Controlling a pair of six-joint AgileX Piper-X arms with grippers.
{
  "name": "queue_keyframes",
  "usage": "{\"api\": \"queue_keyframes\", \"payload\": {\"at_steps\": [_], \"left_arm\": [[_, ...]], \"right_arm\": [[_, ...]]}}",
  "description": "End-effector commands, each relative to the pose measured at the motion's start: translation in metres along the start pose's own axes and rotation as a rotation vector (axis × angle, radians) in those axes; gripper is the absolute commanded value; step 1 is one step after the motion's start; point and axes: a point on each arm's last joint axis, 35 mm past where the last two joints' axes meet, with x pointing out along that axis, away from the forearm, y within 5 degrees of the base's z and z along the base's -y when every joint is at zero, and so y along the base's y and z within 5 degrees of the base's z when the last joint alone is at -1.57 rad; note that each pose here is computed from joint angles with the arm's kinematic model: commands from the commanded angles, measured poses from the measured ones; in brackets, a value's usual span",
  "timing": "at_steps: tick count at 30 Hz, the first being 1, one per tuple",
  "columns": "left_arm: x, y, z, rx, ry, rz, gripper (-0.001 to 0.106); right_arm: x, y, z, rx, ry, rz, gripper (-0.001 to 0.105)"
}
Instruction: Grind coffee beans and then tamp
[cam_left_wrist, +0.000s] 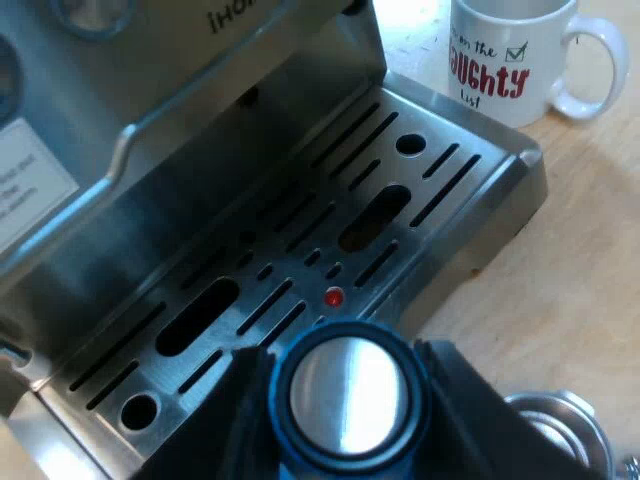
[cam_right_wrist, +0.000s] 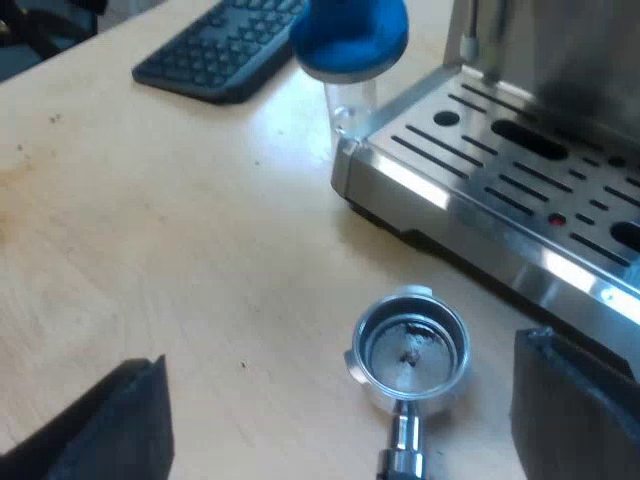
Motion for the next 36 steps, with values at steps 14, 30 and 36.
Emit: {"api": "queue_keyframes", "payload": {"at_steps": [14,30,36], "left_arm": [[0.002,0.001,-0.033,-0.023,0.134,0.001,0.012],[0.024,0.024,-0.085,-0.123,0.106,0.028,0.012],[0.036,0.036,-0.1,-0.142,0.106,0.003,0.012]], "right_arm": [[0.033,0.015,0.008,-0.065,-0.019,0.047,0.071],[0.064,0.028,-0.001,-0.08,0.062,0.055,0.071],[0.07,0.031,-0.004,-0.09,0.088,0.058,0.071]]}}
